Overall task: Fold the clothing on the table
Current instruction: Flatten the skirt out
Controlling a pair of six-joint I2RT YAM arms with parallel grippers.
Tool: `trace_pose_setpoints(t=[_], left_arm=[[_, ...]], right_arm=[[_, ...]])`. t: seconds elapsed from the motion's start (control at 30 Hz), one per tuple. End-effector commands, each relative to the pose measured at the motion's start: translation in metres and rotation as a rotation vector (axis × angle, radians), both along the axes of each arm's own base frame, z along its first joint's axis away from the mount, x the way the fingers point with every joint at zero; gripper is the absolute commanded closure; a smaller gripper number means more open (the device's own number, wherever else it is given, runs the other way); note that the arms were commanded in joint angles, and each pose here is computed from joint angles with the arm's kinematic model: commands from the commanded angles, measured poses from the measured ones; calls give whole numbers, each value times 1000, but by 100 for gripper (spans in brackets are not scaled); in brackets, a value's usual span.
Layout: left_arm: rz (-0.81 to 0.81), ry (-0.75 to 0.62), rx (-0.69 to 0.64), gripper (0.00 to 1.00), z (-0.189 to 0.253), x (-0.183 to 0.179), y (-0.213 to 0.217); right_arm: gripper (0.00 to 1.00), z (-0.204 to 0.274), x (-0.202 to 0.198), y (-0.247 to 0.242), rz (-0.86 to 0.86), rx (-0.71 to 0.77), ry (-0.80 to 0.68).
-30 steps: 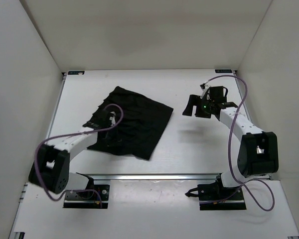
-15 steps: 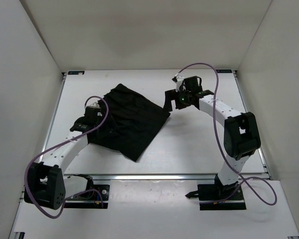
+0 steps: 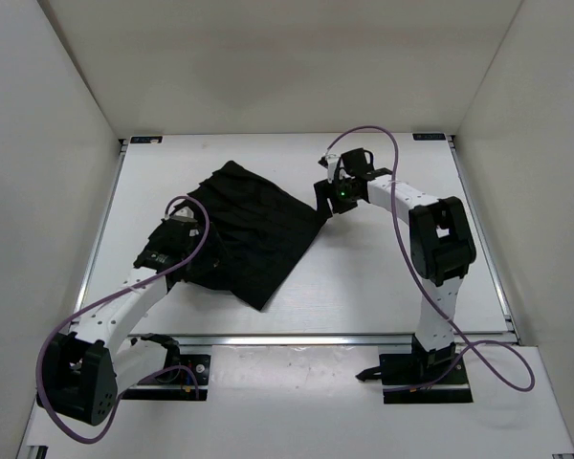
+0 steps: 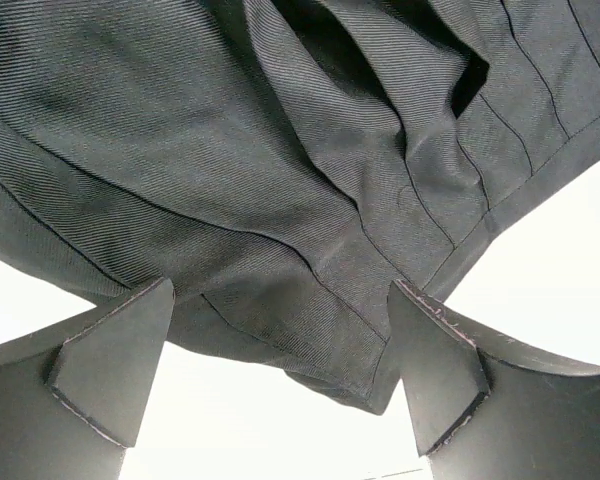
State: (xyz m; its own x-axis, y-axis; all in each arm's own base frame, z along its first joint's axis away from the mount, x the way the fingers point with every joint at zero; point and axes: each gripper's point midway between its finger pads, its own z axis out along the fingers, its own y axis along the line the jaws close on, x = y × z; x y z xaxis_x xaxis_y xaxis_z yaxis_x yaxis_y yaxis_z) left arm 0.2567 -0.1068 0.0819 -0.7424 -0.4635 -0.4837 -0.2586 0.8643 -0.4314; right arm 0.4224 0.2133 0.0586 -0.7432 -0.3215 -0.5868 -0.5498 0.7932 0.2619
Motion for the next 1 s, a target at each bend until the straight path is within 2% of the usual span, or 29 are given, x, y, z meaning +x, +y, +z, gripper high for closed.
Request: trace_pose_setpoints(t=[0.0,0.13,0.2,0.23,0.3,0.43,0.63,0.8,0.87,0.97], left_arm=[[2,-36,-8,2,12,3,0],[-3,-35,-6,1,12,2,2],[5,-39,-2,1,14,3,4],[2,-32,5,1,12,2,5],[2,-50,4,1,19,5,5],[-21,-65,3,2,22,13,3],[-56,-99,9,1,33,36,-3],[-149,-57,6,1,29,56,-27],[-178,-57,-1,2,32,63,-37],[-226,-39,-15,1,26,59,-51]], right_arm=[[48,8,13,12,42,-37,-54],[73,-10,12,17,52,-67,-10],[94,-14,15,16,42,-65,5],[96,-14,17,12,24,-52,12],[100,-12,18,7,2,-24,22],[100,-4,15,-8,-49,11,11],[100,-3,-10,-52,-170,-57,41],[100,6,-59,-91,-380,-26,123],[100,6,-87,-90,-448,7,181],[100,6,-130,-68,-439,98,233]])
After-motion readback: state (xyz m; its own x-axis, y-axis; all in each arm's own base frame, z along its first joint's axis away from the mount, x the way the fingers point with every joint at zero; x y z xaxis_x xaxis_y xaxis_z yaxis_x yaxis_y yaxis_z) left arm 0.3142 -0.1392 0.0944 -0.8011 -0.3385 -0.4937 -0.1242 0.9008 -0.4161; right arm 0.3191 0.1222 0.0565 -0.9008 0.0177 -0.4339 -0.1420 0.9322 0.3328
